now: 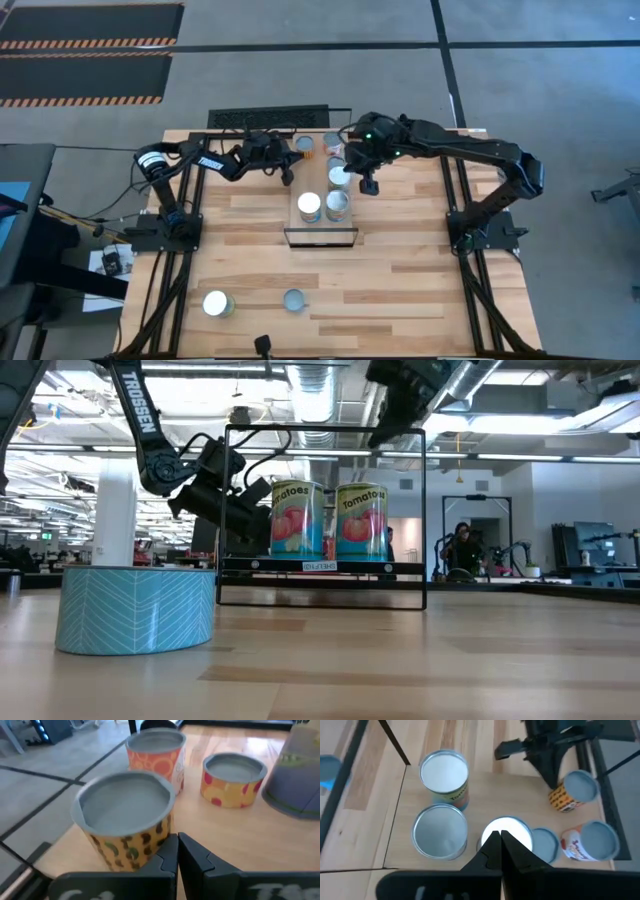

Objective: Pick and place cans onto a shelf
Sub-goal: Adjust the cans on the shelf, then put the cans on the shelf and align them with the other cans

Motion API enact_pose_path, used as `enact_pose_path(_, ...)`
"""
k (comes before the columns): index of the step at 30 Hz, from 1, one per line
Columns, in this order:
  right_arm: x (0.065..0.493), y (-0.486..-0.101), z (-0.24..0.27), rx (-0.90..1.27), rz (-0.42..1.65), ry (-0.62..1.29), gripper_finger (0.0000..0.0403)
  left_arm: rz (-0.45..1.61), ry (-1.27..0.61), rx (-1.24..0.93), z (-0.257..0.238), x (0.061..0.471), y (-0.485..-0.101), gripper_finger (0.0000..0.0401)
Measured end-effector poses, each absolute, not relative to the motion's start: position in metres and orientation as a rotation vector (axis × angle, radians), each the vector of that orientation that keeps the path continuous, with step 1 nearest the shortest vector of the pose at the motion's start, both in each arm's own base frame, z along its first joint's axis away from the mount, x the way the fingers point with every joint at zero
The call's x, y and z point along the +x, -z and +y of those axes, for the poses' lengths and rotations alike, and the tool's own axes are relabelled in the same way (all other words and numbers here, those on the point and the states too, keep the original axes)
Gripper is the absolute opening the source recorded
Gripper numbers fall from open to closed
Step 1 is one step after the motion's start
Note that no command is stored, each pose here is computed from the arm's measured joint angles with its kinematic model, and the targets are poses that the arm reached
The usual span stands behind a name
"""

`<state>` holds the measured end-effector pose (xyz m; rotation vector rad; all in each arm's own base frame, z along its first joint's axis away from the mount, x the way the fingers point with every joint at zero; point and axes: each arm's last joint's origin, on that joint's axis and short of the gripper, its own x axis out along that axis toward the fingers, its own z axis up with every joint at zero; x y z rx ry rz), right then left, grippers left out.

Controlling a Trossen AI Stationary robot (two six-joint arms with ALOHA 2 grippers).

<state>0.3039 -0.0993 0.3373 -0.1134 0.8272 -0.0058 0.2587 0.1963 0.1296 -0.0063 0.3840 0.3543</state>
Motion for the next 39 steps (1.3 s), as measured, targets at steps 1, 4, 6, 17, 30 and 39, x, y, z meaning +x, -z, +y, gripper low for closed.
enact_pose_path(1,0.301,-0.341,-0.098,-0.116,0.819,0.008,0.0008,0.395,-0.354,-0.012,0.196,0.258,-0.129,0.0000)
enact_pose_path(4,0.295,-0.347,-0.096,-0.115,0.812,0.011,0.0008,0.471,-0.380,-0.028,0.195,0.254,-0.127,0.0000)
enact_pose_path(6,0.291,-0.349,-0.095,-0.114,0.812,0.010,0.0008,0.532,-0.422,-0.019,0.194,0.250,-0.127,0.0000)
enact_pose_path(17,0.293,-0.347,-0.094,-0.115,0.820,0.004,0.0008,0.499,-0.479,0.039,0.199,0.252,-0.135,0.0000)
enact_pose_path(30,0.292,-0.331,-0.082,-0.146,0.797,-0.039,0.0004,0.545,-0.431,0.045,0.201,0.254,-0.154,0.0000)
enact_pose_path(39,0.244,-0.297,-0.068,-0.152,0.487,0.038,0.0003,0.596,-0.264,0.082,0.152,0.234,-0.211,0.0000)
